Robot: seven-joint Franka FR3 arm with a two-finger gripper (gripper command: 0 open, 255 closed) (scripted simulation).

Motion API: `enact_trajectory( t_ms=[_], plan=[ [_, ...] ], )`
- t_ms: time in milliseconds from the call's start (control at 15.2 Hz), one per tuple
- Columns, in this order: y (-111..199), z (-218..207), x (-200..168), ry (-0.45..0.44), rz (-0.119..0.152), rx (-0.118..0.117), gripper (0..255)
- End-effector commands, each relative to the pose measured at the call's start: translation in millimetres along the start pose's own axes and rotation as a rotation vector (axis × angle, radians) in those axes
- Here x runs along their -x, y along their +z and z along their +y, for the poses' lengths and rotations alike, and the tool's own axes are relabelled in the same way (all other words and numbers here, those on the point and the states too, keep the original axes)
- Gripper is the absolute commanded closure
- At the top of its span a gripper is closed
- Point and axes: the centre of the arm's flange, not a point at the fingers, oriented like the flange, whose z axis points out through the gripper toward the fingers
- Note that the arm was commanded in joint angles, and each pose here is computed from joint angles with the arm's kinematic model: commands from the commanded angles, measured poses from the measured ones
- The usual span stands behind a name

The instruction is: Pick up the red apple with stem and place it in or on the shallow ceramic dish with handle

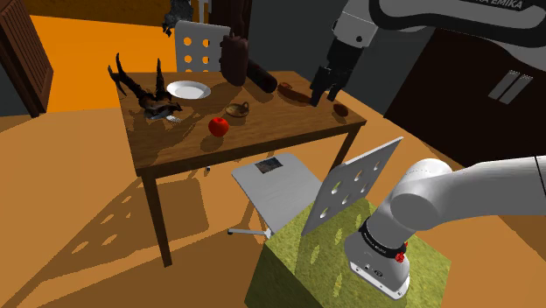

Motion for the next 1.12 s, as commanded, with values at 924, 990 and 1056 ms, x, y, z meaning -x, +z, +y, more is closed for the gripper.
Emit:
enact_trajectory(
  t_ms=[924,990,1056],
  plan=[
    [104.7,-43.5,-149.7,0.129,-0.040,-0.040,0],
    [112.4,-46.1,-160.5,0.138,-0.043,-0.043,0],
    [120.1,-48.5,-171.2,0.147,-0.046,-0.046,0]
  ],
)
